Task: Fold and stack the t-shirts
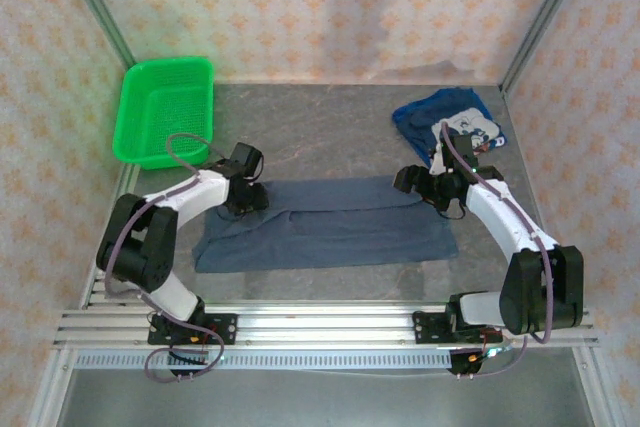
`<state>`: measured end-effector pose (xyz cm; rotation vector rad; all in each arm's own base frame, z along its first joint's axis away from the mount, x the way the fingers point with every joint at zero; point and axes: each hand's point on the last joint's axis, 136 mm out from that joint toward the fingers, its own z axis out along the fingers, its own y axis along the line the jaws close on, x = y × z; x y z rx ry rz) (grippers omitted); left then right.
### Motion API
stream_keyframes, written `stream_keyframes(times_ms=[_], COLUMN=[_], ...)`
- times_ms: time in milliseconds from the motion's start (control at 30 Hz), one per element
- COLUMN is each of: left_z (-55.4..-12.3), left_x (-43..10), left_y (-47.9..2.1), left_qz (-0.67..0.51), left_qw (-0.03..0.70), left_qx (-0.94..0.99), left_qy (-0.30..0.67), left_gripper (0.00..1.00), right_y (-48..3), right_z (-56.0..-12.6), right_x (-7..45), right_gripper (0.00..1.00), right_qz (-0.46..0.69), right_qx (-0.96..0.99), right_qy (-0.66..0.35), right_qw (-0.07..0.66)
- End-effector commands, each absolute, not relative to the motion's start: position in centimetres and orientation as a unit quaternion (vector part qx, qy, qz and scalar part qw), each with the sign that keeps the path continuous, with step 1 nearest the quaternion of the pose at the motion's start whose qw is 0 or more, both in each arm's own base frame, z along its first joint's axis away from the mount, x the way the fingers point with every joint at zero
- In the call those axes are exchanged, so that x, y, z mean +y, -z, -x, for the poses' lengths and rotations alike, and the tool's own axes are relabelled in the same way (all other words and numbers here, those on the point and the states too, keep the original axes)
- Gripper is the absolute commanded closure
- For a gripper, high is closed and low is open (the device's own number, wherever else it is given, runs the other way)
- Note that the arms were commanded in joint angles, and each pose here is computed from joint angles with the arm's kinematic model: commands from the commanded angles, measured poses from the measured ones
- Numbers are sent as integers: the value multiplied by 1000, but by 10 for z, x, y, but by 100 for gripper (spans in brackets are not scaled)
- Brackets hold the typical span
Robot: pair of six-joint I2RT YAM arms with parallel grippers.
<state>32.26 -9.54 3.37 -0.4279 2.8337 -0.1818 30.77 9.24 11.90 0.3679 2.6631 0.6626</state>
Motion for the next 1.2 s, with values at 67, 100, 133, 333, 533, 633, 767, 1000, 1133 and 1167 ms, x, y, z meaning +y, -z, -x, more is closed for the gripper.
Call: stream_keyframes(times_ms=[67, 100, 133, 333, 533, 633, 767, 1000, 1133, 1167], left_z=[-333, -333, -332, -321, -312, -312, -315, -303, -289, -286], left_x=[-91, -91, -90, -85, -82, -84, -86, -94, -98, -99], left_y=[-32, -31, -31, -29, -27, -30, -46, -69, -69, -69], left_qz=[130, 130, 130, 124, 123, 123, 120, 93, 67, 62], left_qw=[133, 130, 129, 117, 111, 116, 139, 172, 177, 178], left_qx=[982, 982, 983, 985, 986, 985, 982, 980, 982, 982], left_qy=[38, 34, 32, 21, 18, 23, 33, 36, 21, 17], left_gripper=[66, 68, 69, 79, 91, 98, 100, 100, 100, 100], right_y=[-120, -120, -121, -121, -121, -122, -123, -123, -122, -122], right_z=[-306, -306, -305, -305, -308, -310, -312, -315, -315, -315], right_x=[91, 90, 90, 88, 88, 88, 88, 89, 89, 89], right_gripper=[18, 18, 18, 18, 18, 18, 18, 18, 18, 18], right_qz=[-128, -129, -128, -132, -133, -132, -133, -133, -133, -133], right_qx=[946, 947, 947, 947, 946, 946, 946, 945, 946, 946], right_qy=[-230, -228, -228, -224, -222, -223, -222, -224, -224, -224], right_qw=[187, 188, 188, 191, 193, 194, 196, 196, 195, 194])
